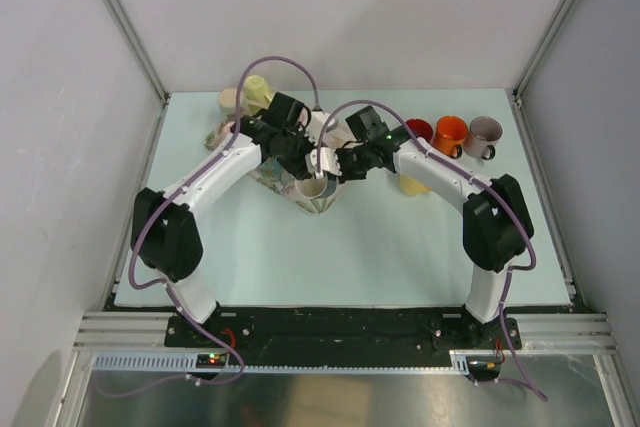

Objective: Turn the mug right side up
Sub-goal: Turn over the cup on the tray, then place the cup at the center of the board.

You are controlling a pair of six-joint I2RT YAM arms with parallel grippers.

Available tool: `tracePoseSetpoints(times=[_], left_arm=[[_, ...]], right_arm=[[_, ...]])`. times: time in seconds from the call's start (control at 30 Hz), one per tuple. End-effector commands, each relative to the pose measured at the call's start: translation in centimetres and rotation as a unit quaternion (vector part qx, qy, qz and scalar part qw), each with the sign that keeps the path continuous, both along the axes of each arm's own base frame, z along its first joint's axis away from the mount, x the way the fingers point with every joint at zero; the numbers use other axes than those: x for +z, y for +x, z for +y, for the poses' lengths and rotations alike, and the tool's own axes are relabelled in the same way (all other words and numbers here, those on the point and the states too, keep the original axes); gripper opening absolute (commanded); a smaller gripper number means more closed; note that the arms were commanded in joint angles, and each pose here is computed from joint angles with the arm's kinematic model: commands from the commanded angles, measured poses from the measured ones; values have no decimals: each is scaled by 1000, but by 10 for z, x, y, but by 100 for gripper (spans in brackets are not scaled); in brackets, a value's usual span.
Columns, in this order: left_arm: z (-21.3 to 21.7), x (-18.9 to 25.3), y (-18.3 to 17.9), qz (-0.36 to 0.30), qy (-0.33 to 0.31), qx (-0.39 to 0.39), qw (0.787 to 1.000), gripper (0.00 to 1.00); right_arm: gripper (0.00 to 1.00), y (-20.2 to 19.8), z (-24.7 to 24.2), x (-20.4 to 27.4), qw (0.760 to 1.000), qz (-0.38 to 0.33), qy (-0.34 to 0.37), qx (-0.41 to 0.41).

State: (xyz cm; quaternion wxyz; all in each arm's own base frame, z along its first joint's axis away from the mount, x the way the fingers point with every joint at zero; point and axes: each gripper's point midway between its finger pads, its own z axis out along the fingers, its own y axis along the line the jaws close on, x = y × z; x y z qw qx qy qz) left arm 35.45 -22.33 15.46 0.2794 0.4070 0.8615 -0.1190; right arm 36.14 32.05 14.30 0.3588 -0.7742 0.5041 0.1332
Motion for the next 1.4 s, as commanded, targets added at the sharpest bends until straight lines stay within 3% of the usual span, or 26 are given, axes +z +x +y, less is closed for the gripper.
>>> tracePoseSetpoints(times=[0.0, 0.1, 0.17, 0.47, 0.6, 0.77, 0.87, 0.97, 1.37], left_arm=[[-12, 44, 12, -25, -62, 40, 997, 67], [-6, 52, 7, -2, -83, 71, 994, 82], [1, 60, 7, 4, -99, 90, 991, 86], [34, 82, 14, -17, -119, 130, 984, 89], [40, 82, 17, -27, -109, 124, 986, 89], [32, 82, 21, -13, -127, 128, 984, 89], [24, 81, 22, 5, -143, 126, 982, 89], [21, 79, 22, 13, -149, 125, 981, 88], [22, 80, 16, 15, -150, 126, 981, 88]], right_arm=[[0, 7, -7, 10, 999, -5, 9, -31], [0, 3, -24, 18, 998, 3, 23, -58], [0, -3, -35, 25, 996, 14, 38, -74], [0, -11, -99, 92, 967, 71, 145, -198], [0, 0, -156, 113, 931, 85, 190, -299], [0, 13, -241, 125, 857, 85, 252, -442], [0, 10, -279, 115, 820, 91, 267, -498], [0, 0, -305, 97, 801, 94, 262, -530], [0, -10, -344, 9, 768, 111, 214, -593]])
